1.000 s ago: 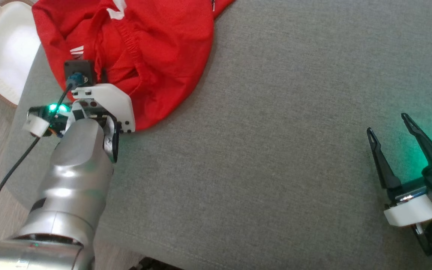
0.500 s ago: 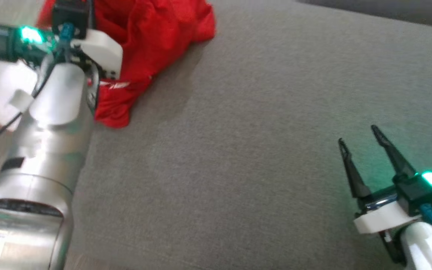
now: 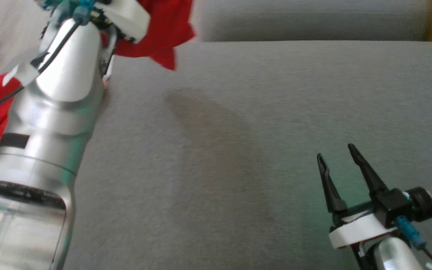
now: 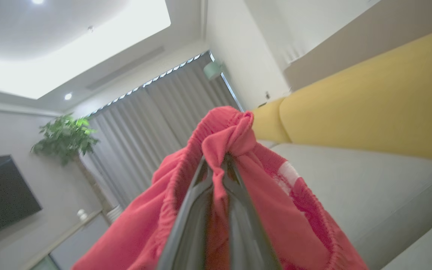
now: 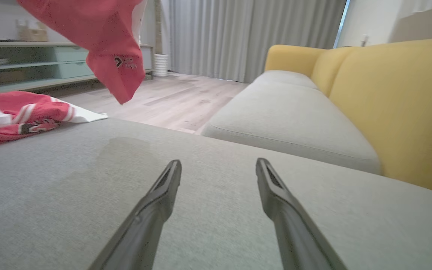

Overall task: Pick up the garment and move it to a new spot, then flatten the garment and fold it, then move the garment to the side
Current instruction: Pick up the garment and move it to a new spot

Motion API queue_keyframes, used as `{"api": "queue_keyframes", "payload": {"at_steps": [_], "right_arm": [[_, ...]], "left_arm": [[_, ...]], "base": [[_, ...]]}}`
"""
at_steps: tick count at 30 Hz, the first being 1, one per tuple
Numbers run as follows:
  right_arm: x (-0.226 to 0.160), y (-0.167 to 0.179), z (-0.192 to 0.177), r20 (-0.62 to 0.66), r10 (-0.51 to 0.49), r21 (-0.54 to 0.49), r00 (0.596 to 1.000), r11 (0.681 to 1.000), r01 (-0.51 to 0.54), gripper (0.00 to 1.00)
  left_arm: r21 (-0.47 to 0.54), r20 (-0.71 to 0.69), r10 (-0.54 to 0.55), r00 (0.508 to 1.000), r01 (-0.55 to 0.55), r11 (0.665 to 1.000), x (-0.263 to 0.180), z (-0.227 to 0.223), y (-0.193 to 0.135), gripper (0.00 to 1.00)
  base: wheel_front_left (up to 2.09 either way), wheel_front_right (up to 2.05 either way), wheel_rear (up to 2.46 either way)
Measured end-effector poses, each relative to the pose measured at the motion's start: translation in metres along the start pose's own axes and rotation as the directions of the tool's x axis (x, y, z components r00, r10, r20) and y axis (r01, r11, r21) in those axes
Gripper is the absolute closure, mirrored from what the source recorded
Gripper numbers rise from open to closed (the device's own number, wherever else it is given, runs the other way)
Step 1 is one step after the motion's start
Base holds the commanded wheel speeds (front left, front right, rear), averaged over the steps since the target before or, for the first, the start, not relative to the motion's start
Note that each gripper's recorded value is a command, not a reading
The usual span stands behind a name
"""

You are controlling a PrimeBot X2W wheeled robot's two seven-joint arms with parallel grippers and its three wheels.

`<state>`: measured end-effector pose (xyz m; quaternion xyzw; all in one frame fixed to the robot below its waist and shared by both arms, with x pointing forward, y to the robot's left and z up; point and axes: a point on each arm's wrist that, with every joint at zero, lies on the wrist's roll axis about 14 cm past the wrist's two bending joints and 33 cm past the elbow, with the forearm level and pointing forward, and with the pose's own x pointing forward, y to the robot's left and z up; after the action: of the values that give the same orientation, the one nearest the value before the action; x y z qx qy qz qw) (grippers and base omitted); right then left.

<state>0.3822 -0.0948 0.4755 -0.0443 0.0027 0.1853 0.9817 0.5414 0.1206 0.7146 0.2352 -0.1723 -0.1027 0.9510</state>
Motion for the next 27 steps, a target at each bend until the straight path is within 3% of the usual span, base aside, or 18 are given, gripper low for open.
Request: {"api": "queue_keyframes", "payload": {"at_steps": [5, 10, 13, 18, 21, 22, 23, 25, 27], "right_arm": [[-0.03, -0.024, 0.009, 0.02, -0.12, 0.008, 0.993, 0.993, 0.12, 0.0], [-0.059, -0.053, 0.01, 0.018, -0.24, 0.004, 0.971, 0.971, 0.24, 0.0], [-0.07, -0.064, 0.006, 0.004, -0.29, 0.014, 0.957, 0.957, 0.29, 0.0], [-0.077, -0.076, -0.006, -0.038, -0.337, 0.023, 0.941, 0.941, 0.338, 0.0], [-0.079, -0.081, -0.011, -0.056, -0.358, 0.032, 0.932, 0.932, 0.36, 0.0], [-0.08, -0.083, -0.011, -0.059, -0.363, 0.031, 0.93, 0.93, 0.365, 0.0], [-0.081, -0.084, -0.012, -0.062, -0.368, 0.03, 0.928, 0.928, 0.37, 0.0], [-0.083, -0.085, -0.012, -0.062, -0.372, 0.031, 0.926, 0.927, 0.375, 0.0], [-0.085, -0.087, -0.012, -0.06, -0.381, 0.032, 0.923, 0.923, 0.383, 0.0]], "left_arm": [[-0.083, 0.2, -0.121, 0.972, 0.14, 0.987, 0.021, 0.08, -0.058, 1.0], [-0.203, 0.296, -0.278, 0.914, 0.344, 0.917, 0.022, 0.121, -0.137, 1.0], [-0.252, 0.24, -0.389, 0.889, 0.444, 0.86, 0.01, 0.089, -0.192, 1.0], [-0.416, -0.033, -0.563, 0.826, 0.5, 0.759, -0.055, -0.044, -0.277, 1.0], [-0.482, -0.18, -0.604, 0.776, 0.466, 0.742, -0.107, -0.109, -0.305, 1.0], [-0.487, -0.211, -0.604, 0.768, 0.453, 0.747, -0.118, -0.121, -0.308, 0.57], [-0.489, -0.235, -0.601, 0.764, 0.442, 0.753, -0.126, -0.129, -0.31, 0.0], [-0.493, -0.256, -0.578, 0.775, 0.41, 0.768, -0.132, -0.134, -0.308, 0.0], [-0.498, -0.226, -0.532, 0.816, 0.373, 0.783, -0.128, -0.121, -0.3, 0.0]], "base": [[0.0, 0.0, 0.0], [0.0, 0.0, 0.0], [0.0, 0.0, 0.0], [0.0, 0.0, 0.0], [0.0, 0.0, 0.0], [0.0, 0.0, 0.0], [0.0, 0.0, 0.0], [0.0, 0.0, 0.0], [0.0, 0.0, 0.0]]}}
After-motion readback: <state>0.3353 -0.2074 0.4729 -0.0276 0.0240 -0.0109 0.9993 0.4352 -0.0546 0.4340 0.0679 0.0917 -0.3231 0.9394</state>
